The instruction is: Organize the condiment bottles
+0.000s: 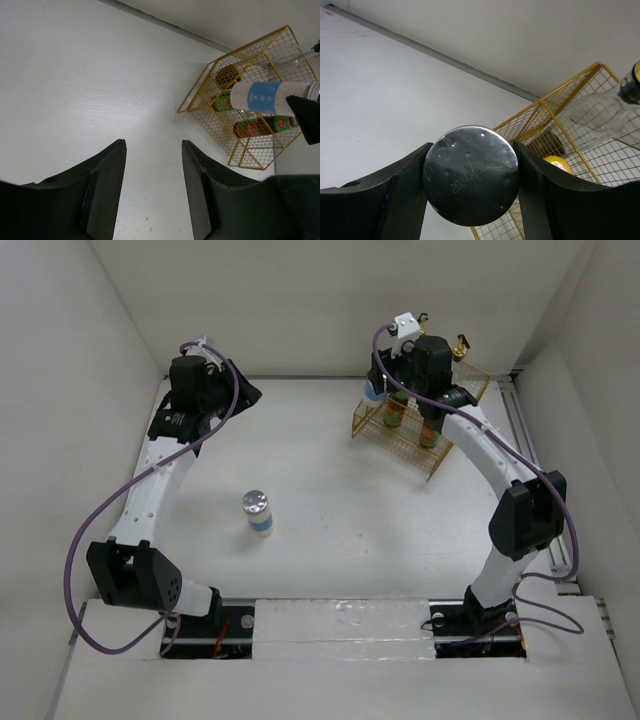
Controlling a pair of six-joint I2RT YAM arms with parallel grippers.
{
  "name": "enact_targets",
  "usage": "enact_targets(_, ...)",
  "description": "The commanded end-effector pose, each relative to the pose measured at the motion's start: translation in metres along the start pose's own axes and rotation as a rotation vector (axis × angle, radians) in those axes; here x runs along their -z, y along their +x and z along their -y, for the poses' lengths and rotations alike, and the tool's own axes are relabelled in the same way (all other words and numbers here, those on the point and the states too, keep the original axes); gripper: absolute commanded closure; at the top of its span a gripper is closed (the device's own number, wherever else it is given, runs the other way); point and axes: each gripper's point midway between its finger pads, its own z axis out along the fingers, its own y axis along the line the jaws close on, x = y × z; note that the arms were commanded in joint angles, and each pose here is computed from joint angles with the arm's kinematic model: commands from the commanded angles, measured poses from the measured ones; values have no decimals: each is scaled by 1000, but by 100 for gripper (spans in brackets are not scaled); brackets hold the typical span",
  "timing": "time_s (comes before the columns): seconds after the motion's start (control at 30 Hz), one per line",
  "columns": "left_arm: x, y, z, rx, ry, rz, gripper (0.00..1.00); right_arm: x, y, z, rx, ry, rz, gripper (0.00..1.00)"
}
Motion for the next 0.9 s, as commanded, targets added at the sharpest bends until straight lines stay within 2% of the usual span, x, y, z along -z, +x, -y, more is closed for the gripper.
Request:
enact_targets(0.0,5,-9,6,-16,15,28,56,13,-5,1,5,-6,32,82)
enact_targets(0.23,3,-11,5,-16,7,33,56,27,-26,10,16,18,81,84)
enact_targets(0.5,3,-11,5,-25,7,34,56,2,20,12,5,8,-15,84)
enact_targets(0.73,3,-11,5,-25,7,34,56,-16,83,1,-14,-22,-144,76)
enact_targets(0.83,3,-11,5,-25,7,34,54,-18,88,0,-24,-22,-154,66)
enact_targets(0.87,3,-11,5,-25,7,34,54,-18,88,0,-24,-22,-154,54)
